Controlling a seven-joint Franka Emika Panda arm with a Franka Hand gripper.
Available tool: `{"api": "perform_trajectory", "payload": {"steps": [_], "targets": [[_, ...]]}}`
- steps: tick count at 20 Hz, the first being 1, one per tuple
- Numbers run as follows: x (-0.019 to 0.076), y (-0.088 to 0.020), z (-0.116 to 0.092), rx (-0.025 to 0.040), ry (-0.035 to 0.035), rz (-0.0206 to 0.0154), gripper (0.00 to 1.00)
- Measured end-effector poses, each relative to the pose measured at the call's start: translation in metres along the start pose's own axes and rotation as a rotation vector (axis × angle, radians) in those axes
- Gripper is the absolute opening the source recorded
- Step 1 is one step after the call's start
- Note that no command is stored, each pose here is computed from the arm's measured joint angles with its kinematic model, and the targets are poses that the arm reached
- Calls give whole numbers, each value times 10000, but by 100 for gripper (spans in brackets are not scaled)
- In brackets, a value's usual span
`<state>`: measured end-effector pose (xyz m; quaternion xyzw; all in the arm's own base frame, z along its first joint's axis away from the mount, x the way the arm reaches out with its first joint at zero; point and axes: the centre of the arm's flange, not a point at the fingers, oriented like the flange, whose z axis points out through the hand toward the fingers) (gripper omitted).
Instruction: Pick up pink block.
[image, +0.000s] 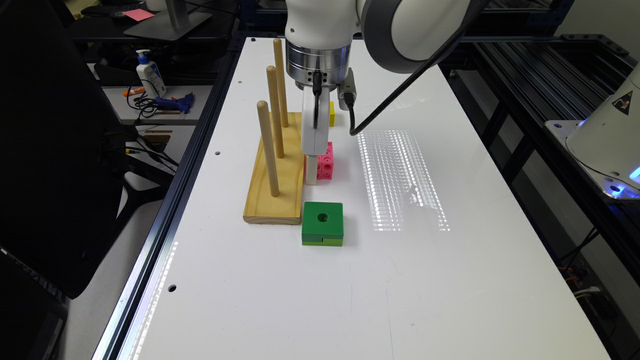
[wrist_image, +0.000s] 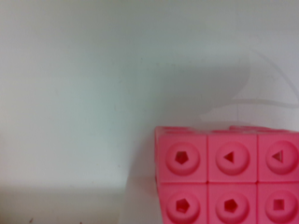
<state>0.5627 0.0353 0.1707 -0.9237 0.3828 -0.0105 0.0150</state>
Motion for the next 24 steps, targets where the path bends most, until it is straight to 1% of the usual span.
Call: {"api": "perform_trajectory", "payload": {"steps": [1, 3, 4, 6, 8, 9, 10, 12, 15, 17, 18, 20, 22, 23, 24], "targets": [[1, 0, -4, 4, 4, 1, 0], [11, -11, -66, 42, 46, -1, 0], [15, -17, -119, 39, 50, -3, 0], [22, -25, -238, 7, 37, -8, 0], [23, -28, -326, -32, 15, -11, 0], [24, -29, -361, -42, 11, -12, 0], [27, -33, -401, -31, 26, -13, 0], [33, -42, -555, -25, 52, -18, 0], [28, -41, -805, -76, 41, -25, 0], [20, -34, -876, -107, 25, -28, 0], [18, -32, -890, -108, 26, -29, 0], [22, -38, -957, -62, 74, -30, 0], [17, -37, -1125, -35, 120, -34, 0], [12, -33, -1220, -34, 134, -35, 0], [1, -23, -1323, -45, 137, -37, 0]]}}
